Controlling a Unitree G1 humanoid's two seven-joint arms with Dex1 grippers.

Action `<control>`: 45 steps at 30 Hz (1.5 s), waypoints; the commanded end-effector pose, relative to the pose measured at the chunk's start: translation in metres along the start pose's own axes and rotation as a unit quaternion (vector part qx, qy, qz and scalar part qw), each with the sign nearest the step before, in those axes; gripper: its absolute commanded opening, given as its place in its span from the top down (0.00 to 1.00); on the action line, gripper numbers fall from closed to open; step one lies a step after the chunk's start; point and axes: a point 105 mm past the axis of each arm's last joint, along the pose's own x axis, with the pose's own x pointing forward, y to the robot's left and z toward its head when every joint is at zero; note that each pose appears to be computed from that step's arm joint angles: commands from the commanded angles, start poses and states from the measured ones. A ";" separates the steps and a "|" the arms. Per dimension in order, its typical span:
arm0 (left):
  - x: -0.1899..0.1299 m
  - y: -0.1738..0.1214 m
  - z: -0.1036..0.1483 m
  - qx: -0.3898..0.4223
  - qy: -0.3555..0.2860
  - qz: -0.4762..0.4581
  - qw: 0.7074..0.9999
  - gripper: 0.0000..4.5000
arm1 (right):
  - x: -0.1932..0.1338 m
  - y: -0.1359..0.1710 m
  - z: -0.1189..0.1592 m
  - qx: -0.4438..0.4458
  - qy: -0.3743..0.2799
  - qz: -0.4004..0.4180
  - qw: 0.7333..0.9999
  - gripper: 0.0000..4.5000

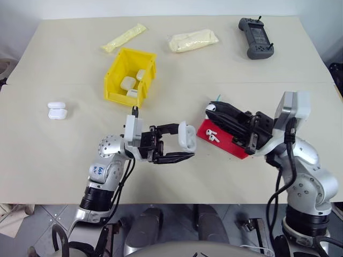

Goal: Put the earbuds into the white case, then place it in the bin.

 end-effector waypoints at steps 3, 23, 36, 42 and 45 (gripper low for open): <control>0.003 -0.003 0.007 -0.003 -0.014 -0.006 1.000 0.38 | 0.010 0.017 0.008 0.004 -0.034 0.024 0.999 0.89; 0.000 0.000 0.007 0.001 -0.022 0.010 1.000 0.38 | 0.011 0.021 -0.020 0.038 -0.023 -0.012 0.999 0.89; -0.001 0.003 0.009 0.009 -0.024 0.013 1.000 0.38 | 0.012 0.016 -0.037 0.000 -0.010 -0.015 1.000 0.89; -0.001 0.006 0.011 0.016 -0.028 0.018 0.999 0.38 | 0.008 0.017 -0.042 0.002 0.002 0.000 1.000 0.89; -0.002 0.011 0.014 0.017 -0.036 0.031 0.999 0.38 | 0.005 0.018 -0.040 0.008 0.010 0.011 1.000 0.89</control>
